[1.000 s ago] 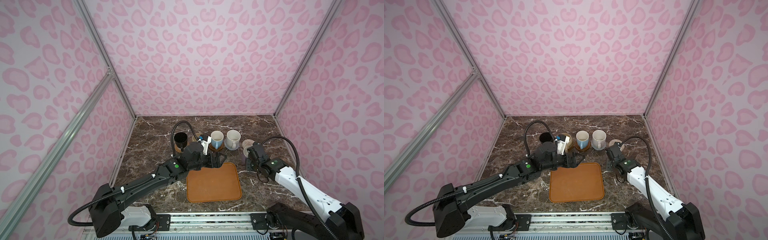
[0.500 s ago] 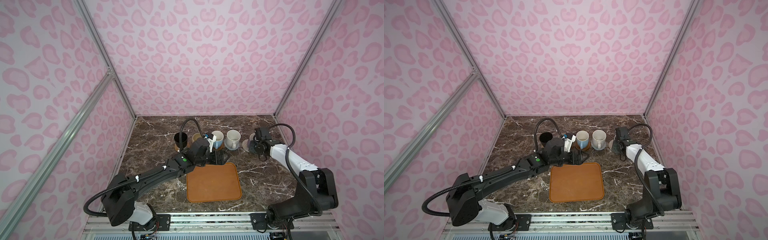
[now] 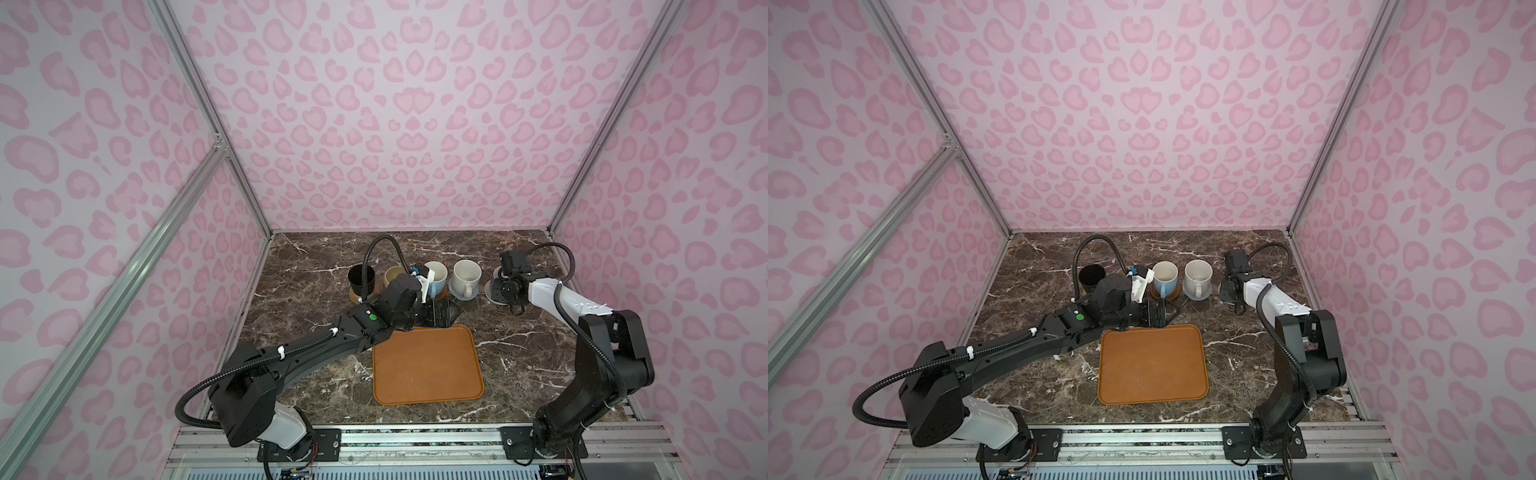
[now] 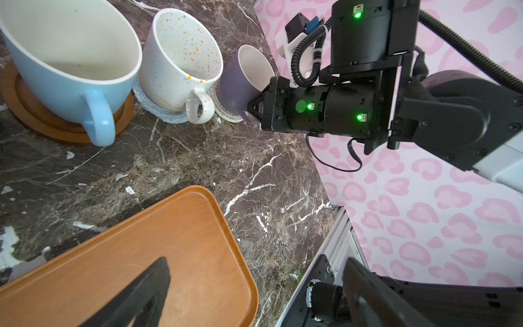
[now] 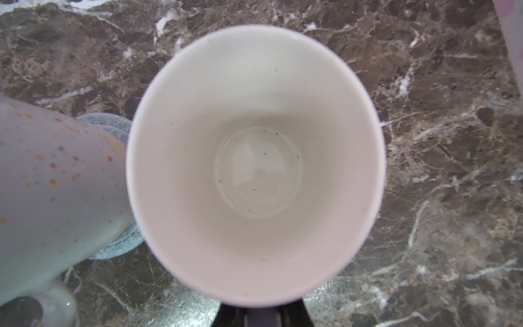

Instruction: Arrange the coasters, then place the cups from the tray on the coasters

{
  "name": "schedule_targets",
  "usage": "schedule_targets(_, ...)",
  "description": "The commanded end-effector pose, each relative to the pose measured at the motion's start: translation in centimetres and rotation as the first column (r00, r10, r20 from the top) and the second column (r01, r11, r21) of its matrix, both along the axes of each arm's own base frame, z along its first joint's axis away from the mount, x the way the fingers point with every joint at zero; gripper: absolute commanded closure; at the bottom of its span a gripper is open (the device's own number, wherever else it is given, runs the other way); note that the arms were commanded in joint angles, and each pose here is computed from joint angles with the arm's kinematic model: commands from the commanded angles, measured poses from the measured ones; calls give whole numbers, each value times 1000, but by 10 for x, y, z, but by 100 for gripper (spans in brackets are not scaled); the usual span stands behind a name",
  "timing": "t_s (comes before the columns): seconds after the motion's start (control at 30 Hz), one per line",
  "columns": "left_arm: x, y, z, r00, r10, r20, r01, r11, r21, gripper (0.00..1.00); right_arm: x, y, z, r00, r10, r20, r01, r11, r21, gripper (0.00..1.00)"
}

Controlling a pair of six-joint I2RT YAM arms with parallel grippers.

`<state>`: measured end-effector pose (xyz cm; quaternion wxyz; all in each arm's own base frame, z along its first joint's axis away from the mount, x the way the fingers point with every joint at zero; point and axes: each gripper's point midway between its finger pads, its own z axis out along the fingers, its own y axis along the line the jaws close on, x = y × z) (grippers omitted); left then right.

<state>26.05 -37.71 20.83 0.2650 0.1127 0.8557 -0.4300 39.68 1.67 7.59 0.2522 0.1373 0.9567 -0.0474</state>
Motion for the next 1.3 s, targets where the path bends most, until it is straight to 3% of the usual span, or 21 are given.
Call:
schedule_targets(0.0,3,-6,11,1000,-8,26,9,999,-36,3,7,-2,-1,1000,4,27,-4,1000,-17,100)
schedule_targets(0.43,4,9,10,998,35,44,-34,999,-12,3,4,3,-14,999,27,-27,-27,1000,-4,100)
schedule_targets(0.63,5,14,7,998,52,44,-52,999,-5,3,4,1,-13,999,23,-31,-23,1000,-12,74)
schedule_targets(0.73,6,17,7,997,60,47,-60,998,-1,3,3,-4,-12,999,8,-33,-10,999,-36,69)
schedule_targets(1.27,8,38,10,991,121,59,-122,993,7,3,-1,-3,4,1000,11,23,-10,999,-40,67)
